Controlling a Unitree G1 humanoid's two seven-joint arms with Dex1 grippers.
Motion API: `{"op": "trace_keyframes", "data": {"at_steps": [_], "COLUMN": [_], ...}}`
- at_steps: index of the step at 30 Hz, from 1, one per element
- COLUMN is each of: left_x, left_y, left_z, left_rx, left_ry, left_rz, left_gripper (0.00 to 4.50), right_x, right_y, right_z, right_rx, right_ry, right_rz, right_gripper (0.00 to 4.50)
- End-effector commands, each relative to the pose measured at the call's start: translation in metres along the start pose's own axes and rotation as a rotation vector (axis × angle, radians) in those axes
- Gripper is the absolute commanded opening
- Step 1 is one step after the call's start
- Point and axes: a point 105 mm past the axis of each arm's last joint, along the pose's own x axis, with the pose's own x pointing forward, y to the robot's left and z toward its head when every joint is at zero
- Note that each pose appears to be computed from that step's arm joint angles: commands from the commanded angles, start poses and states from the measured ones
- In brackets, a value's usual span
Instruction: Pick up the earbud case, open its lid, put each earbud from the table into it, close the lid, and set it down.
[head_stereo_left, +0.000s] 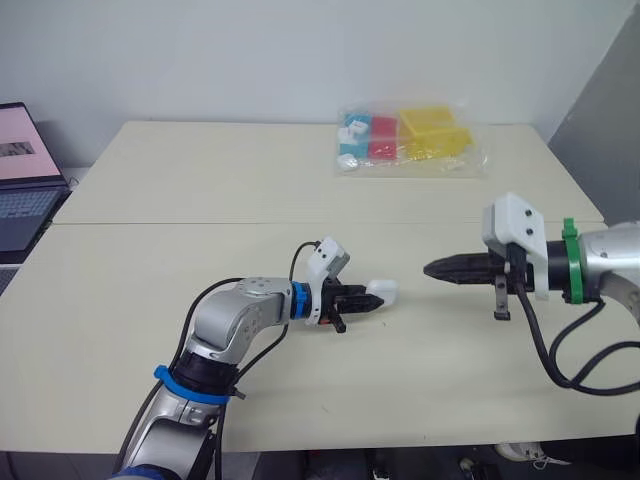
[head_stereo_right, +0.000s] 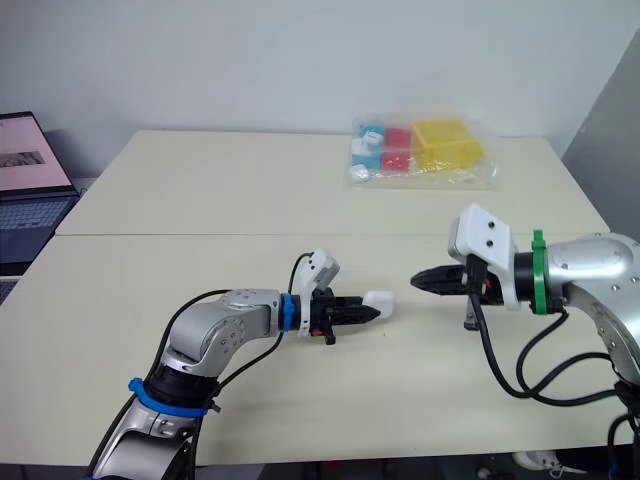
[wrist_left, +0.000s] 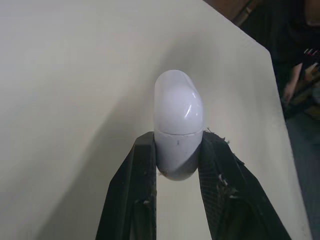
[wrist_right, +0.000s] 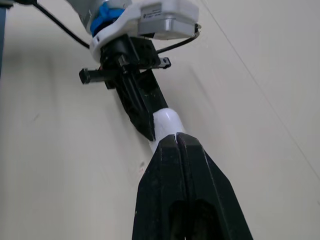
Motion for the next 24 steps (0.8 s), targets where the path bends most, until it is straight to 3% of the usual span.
{"op": "trace_keyframes", "data": {"at_steps": [1, 5, 9, 10, 20, 23, 24], "left_x": [0.002, 0.000, -0.002, -0.004, -0.041, -0.058, -0.068], "left_y": [0.009, 0.012, 0.019, 0.020, 0.030, 0.034, 0.037], "left_z": [-0.013, -0.016, -0.023, -0.027, -0.033, -0.034, -0.027], "left_rx": [-0.098, -0.179, -0.159, -0.152, -0.071, 0.020, 0.141], "left_ry": [0.081, 0.108, 0.135, 0.148, 0.160, 0.168, 0.142], "left_rz": [0.062, 0.053, 0.090, 0.101, 0.182, 0.228, 0.264], "left_gripper": [0.77, 0.77, 0.77, 1.49, 4.33, 4.47, 4.47], "right_x": [-0.005, -0.001, 0.001, 0.002, -0.002, -0.004, -0.005], "right_y": [0.001, 0.011, 0.017, 0.018, 0.011, 0.011, 0.012], "right_z": [-0.002, -0.005, -0.006, -0.007, -0.006, -0.007, -0.010], "right_rx": [-0.100, -0.084, -0.070, -0.070, -0.060, -0.055, -0.058], "right_ry": [0.032, 0.023, 0.014, 0.015, -0.014, -0.022, -0.015], "right_rz": [-0.042, -0.017, 0.005, 0.011, -0.012, -0.007, 0.011], "right_gripper": [0.00, 0.00, 0.00, 0.00, 0.00, 0.00, 0.00]}}
